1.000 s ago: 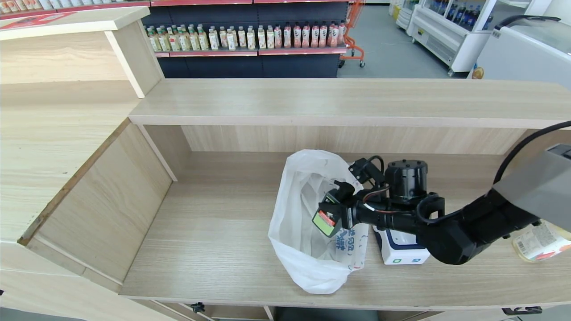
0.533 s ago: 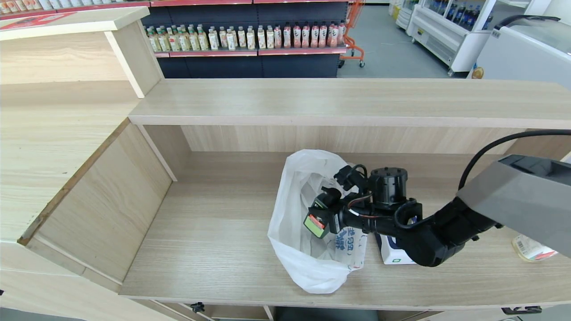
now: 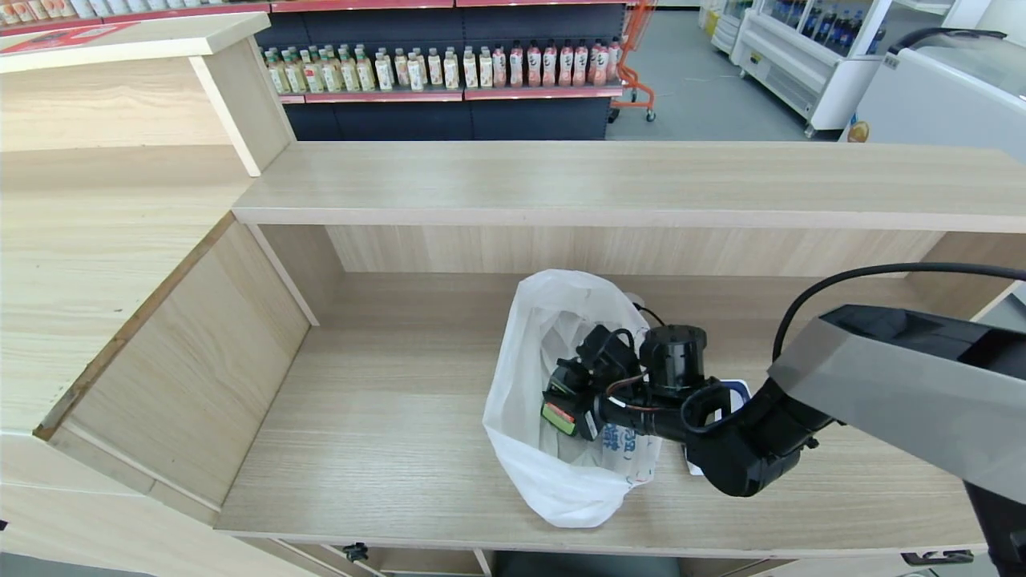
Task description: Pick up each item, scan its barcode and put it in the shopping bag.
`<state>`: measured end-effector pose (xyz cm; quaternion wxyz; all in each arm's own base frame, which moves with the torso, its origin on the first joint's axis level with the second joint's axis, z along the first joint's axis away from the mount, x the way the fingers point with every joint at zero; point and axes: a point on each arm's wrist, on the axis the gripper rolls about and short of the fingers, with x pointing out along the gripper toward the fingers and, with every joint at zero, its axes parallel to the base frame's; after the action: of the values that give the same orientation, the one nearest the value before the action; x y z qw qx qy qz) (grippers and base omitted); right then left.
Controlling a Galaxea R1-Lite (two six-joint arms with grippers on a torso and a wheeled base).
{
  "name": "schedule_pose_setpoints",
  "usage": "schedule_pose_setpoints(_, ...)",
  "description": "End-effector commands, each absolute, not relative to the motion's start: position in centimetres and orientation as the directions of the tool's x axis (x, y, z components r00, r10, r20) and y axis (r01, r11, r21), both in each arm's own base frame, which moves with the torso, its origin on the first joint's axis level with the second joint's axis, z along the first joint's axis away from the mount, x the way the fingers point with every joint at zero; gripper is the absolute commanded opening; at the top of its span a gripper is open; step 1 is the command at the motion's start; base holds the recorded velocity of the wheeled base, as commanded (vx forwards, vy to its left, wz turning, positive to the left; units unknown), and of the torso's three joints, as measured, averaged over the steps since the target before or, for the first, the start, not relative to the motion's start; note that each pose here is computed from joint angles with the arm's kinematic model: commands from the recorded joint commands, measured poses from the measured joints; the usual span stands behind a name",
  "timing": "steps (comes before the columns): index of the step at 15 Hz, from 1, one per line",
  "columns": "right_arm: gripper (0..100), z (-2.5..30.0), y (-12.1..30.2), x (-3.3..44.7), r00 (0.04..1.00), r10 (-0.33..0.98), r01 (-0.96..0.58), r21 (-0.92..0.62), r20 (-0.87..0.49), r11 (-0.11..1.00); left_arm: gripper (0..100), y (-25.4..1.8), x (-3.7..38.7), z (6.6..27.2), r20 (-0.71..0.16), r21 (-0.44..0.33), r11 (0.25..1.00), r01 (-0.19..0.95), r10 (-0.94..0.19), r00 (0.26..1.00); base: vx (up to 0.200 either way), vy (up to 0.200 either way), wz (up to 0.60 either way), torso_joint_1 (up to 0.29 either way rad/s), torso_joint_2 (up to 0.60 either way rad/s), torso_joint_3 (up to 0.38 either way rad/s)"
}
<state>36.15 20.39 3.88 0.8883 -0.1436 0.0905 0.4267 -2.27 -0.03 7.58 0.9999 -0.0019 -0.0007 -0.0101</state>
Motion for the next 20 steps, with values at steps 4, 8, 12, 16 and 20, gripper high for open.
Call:
schedule_pose_setpoints(4, 100, 3.2, 21.2, 37.1, 0.603, 0.749, -0.798, -0.182, -0.274, 0.575, 100, 0.0, -2.3, 7.6, 0.002, -0.005, 1.000, 0.020, -0.020, 1.000, 0.000, 0.000, 0.00, 0.000, 0.00, 0.000)
schedule_pose_setpoints(8, 100, 5.8, 20.6, 37.0, 0.589, 0.776, -0.808, -0.174, -0.224, 0.563, 100, 0.0, -2.3, 7.6, 0.002, -0.005, 1.000, 0.020, -0.020, 1.000, 0.000, 0.000, 0.00, 0.000, 0.00, 0.000)
schedule_pose_setpoints(12, 100, 12.3, 17.8, 34.3, 0.593, 0.796, -0.805, -0.132, -0.125, 0.579, 100, 0.0, -2.3, 7.6, 0.002, -0.005, 1.000, 0.020, -0.020, 1.000, 0.000, 0.000, 0.00, 0.000, 0.00, 0.000)
schedule_pose_setpoints(16, 100, 17.0, 12.5, 29.8, 0.673, 0.734, -0.740, -0.064, -0.095, 0.670, 100, 0.0, -2.3, 7.6, 0.002, -0.005, 1.000, 0.020, -0.020, 1.000, 0.000, 0.000, 0.00, 0.000, 0.00, 0.000)
schedule_pose_setpoints(20, 100, 19.4, 5.6, 24.2, 0.907, 0.367, -0.379, -0.023, -0.209, 0.925, 100, 0.0, -2.3, 7.6, 0.002, -0.005, 1.000, 0.020, -0.020, 1.000, 0.000, 0.000, 0.00, 0.000, 0.00, 0.000)
